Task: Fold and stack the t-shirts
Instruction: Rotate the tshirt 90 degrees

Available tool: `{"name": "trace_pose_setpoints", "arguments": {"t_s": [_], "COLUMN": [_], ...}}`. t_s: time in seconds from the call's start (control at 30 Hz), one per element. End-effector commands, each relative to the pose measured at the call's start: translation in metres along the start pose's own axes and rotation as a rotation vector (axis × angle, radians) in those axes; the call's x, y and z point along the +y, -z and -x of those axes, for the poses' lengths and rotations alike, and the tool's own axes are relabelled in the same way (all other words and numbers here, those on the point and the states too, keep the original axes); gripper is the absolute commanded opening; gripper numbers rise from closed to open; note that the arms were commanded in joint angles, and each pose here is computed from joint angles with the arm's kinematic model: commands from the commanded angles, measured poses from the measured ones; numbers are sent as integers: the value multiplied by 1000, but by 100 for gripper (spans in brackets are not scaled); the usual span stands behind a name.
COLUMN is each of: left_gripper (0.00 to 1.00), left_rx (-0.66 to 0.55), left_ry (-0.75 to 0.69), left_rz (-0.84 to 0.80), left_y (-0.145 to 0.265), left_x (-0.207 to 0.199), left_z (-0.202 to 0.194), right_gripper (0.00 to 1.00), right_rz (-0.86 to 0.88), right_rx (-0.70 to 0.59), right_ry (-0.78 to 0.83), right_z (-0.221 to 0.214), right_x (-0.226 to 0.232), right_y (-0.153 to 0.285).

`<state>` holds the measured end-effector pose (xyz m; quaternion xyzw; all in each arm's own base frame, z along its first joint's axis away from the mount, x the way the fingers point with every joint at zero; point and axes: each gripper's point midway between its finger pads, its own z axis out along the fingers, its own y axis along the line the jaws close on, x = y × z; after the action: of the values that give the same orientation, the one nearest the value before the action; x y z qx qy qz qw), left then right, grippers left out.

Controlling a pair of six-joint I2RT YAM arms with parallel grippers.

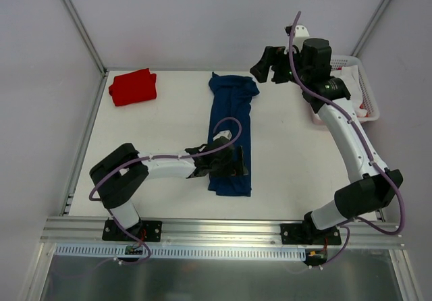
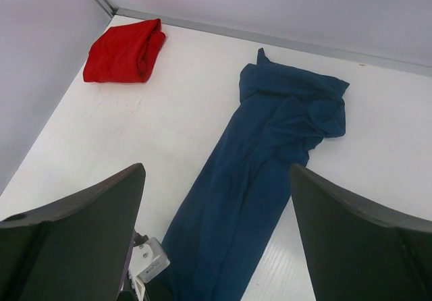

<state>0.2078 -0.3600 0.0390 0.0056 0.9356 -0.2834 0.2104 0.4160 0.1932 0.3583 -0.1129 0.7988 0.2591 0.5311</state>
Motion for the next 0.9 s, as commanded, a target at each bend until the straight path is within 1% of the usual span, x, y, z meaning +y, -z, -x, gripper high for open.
{"name": "trace_pose_setpoints", "arguments": {"t_s": [0.0, 0.2, 0.27, 0.47, 0.57, 0.6, 0.67, 0.7, 0.73, 0.77, 0.8, 0.83, 0.87], "left_gripper": [93, 96, 99, 99, 99, 99, 99, 99, 99, 99, 99, 99, 98], "left_rx": [29, -27, -67, -209, -267, -300, -294, -298, -298, -280, -279, -266, -255], "left_ry": [-35, -80, -104, -161, -176, -167, -148, -133, -103, -86, -66, -53, -34], "left_rz": [-3, -7, -26, -61, -59, -53, -16, -17, 2, 25, 30, 37, 67], "left_y": [-2, 17, 29, 79, 103, 113, 115, 119, 118, 113, 114, 112, 109], "left_x": [-2, -6, -13, -33, -35, -34, -17, -12, -1, 14, 20, 27, 43], "left_z": [-7, 7, 17, 54, 67, 74, 73, 74, 75, 68, 66, 63, 59], "right_gripper": [92, 92, 92, 92, 91, 91, 91, 91, 91, 90, 90, 90, 90], "right_rz": [4, -37, -53, -119, -172, -202, -225, -252, -262, -271, -287, -308, -320], "right_rx": [-40, -7, 13, 68, 106, 123, 139, 177, 182, 195, 206, 250, 245], "right_ry": [1, -11, -17, -40, -68, -78, -117, -135, -147, -169, -175, -187, -199], "right_z": [12, -6, -15, -42, -60, -68, -81, -102, -108, -117, -126, -149, -152], "right_x": [3, -7, -12, -29, -40, -46, -49, -56, -56, -57, -59, -62, -61], "right_y": [16, 12, 9, 3, 3, 5, 8, 10, 14, 16, 19, 22, 29]}}
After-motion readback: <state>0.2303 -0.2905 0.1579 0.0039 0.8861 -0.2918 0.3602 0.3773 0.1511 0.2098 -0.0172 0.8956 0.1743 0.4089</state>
